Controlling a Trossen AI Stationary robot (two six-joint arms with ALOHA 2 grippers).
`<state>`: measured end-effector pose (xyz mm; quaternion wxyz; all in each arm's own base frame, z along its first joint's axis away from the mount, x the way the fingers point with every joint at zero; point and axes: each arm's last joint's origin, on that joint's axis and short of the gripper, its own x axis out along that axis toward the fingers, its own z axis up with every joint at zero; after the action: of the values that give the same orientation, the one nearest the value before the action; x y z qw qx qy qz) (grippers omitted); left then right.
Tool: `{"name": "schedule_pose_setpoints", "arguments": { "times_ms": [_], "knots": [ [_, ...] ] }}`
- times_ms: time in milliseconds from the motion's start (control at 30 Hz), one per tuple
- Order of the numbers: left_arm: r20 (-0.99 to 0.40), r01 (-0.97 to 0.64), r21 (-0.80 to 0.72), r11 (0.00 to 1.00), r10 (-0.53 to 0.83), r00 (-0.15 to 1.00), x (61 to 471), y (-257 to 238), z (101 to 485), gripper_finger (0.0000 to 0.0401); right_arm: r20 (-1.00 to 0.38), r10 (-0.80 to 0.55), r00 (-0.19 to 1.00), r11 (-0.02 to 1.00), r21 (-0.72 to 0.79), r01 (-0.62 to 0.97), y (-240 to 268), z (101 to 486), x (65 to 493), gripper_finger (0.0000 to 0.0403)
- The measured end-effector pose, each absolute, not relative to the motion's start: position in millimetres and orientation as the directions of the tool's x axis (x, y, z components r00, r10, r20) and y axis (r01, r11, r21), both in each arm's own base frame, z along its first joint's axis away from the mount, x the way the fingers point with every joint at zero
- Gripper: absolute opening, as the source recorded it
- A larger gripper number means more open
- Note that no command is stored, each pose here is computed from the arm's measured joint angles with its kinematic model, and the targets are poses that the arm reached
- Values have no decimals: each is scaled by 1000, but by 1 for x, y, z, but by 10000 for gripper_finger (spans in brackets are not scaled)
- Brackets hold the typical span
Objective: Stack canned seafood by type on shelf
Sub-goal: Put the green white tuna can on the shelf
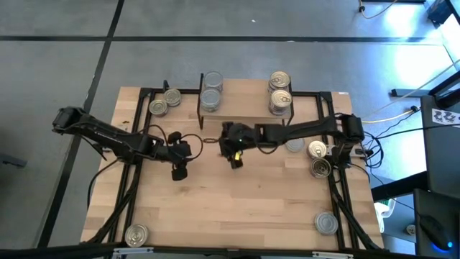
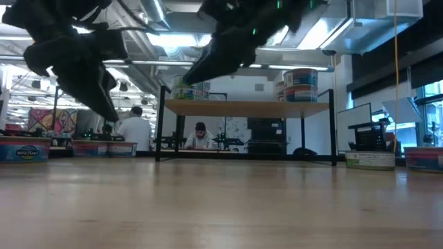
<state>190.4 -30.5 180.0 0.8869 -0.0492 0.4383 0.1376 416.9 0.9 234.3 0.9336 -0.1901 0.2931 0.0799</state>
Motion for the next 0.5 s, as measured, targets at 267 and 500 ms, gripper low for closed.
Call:
{"name": "schedule_pose_setpoints", "arguments": {
  "times_ms": [267, 500],
  "knots": [
    [-797, -346, 6, 938, 213, 565, 185, -26, 165, 100, -568, 142, 811, 937, -186, -294, 28, 172, 416, 237],
    [-778, -350, -29, 936, 199, 597, 193, -24, 164, 164, -604, 140, 784, 943, -159, -291, 35, 157, 417, 237]
  ]
}}
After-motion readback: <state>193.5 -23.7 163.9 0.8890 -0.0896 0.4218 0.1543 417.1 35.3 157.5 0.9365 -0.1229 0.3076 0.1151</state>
